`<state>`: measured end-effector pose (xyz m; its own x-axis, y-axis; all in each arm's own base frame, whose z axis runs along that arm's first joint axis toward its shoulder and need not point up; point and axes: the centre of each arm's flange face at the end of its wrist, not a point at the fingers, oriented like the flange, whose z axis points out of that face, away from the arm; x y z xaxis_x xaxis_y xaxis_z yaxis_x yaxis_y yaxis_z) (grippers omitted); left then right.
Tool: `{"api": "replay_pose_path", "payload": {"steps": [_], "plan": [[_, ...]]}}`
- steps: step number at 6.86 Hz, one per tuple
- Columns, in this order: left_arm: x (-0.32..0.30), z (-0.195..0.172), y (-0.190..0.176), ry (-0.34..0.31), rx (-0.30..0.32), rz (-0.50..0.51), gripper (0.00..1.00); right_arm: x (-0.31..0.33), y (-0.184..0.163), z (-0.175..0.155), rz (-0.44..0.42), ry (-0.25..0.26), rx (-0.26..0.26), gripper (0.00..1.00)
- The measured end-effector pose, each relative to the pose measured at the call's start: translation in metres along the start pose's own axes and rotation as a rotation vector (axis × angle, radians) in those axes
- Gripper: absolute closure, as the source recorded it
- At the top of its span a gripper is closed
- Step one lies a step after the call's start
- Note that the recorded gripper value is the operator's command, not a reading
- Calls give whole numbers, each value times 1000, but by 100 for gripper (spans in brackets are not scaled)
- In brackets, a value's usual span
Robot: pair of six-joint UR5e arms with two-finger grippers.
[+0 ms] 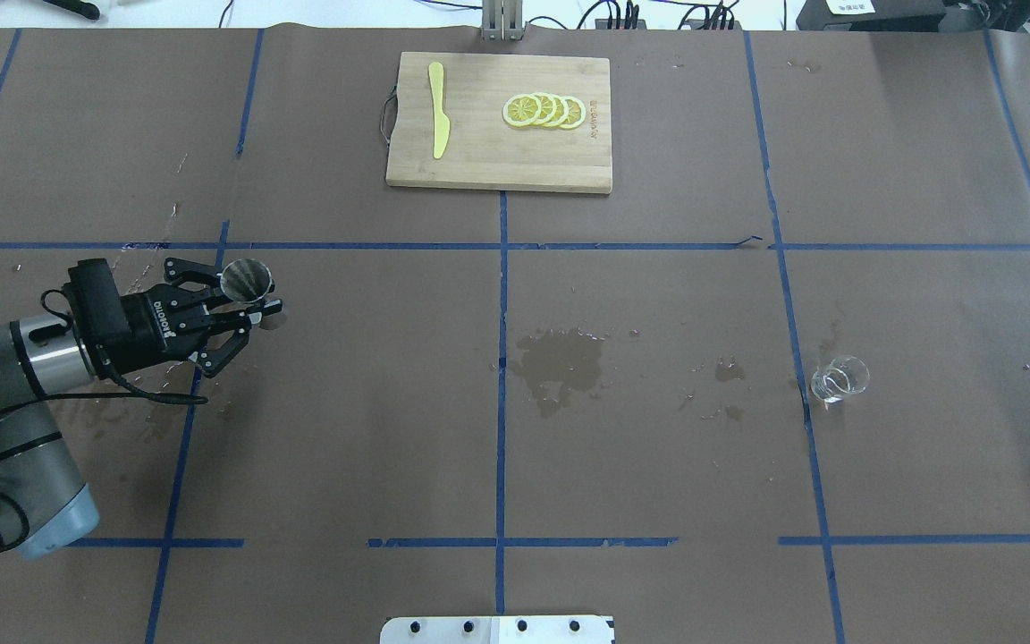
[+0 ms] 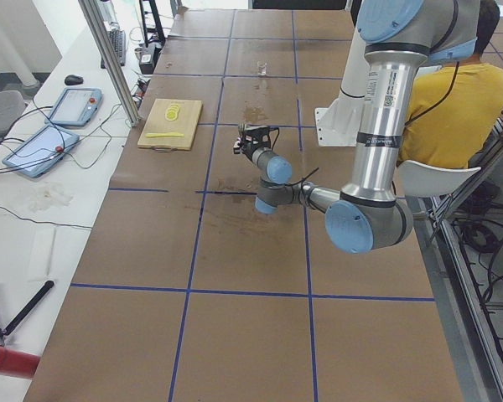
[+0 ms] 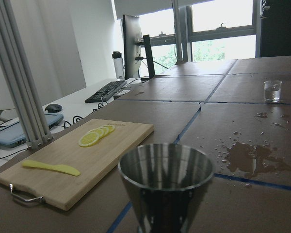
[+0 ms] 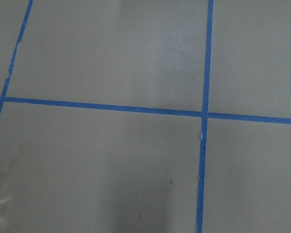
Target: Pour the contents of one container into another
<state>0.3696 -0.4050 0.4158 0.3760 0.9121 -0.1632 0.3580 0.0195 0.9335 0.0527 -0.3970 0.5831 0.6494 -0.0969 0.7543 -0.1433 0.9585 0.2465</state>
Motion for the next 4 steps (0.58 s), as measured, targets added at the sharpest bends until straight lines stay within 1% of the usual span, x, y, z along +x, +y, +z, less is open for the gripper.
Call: {"api": "replay_pose_path", "payload": {"steps": [2,4], "plan": [[-2,58,-51,129,-39,13,100,-1,0,0,13,-1,2,0],[22,117,-97,221,-46,9,100,-2,-1,-1,21,-3,5,0]]}}
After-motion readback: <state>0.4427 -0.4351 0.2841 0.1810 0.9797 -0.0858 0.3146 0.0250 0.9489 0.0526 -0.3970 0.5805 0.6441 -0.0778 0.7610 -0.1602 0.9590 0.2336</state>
